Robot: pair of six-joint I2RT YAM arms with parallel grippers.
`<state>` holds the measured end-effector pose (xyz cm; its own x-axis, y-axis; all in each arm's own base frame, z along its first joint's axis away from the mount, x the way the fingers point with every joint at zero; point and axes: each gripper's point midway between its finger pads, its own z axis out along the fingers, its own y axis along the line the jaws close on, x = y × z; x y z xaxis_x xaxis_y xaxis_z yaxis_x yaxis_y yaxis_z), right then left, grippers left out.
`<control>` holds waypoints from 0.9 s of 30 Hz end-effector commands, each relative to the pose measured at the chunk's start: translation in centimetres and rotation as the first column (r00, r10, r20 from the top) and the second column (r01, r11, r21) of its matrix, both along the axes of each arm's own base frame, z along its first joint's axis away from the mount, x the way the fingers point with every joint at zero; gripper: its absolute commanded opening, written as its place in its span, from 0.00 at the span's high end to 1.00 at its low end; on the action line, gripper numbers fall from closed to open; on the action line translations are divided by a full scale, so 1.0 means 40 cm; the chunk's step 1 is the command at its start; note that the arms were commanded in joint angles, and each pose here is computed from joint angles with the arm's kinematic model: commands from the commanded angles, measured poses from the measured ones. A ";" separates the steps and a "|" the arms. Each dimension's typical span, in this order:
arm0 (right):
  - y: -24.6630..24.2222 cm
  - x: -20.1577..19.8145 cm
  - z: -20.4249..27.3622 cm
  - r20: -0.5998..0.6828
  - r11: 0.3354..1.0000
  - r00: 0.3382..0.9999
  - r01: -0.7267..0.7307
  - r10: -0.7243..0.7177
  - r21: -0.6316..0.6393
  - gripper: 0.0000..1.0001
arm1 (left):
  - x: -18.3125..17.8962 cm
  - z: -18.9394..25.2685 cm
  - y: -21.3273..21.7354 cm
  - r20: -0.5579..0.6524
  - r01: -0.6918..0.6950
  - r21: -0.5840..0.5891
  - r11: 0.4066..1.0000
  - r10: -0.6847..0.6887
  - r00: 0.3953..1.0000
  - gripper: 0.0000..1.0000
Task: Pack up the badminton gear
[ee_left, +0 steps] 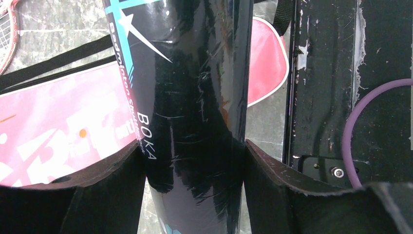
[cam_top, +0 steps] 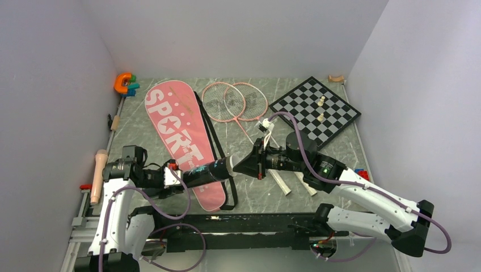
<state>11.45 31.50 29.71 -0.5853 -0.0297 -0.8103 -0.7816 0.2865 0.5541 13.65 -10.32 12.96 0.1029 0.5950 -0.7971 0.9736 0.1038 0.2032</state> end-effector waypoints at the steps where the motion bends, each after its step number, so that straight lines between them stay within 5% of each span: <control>1: 0.014 -0.010 0.042 0.014 0.995 0.999 -0.042 0.041 0.088 1.00 | 0.003 0.057 -0.029 0.075 0.044 -0.073 0.996 -0.038 0.996 1.00; 27: 0.030 -0.022 0.019 -0.076 0.973 0.985 -0.136 0.152 0.188 1.00 | -0.005 0.064 -0.031 0.080 0.048 -0.074 0.996 -0.042 0.996 1.00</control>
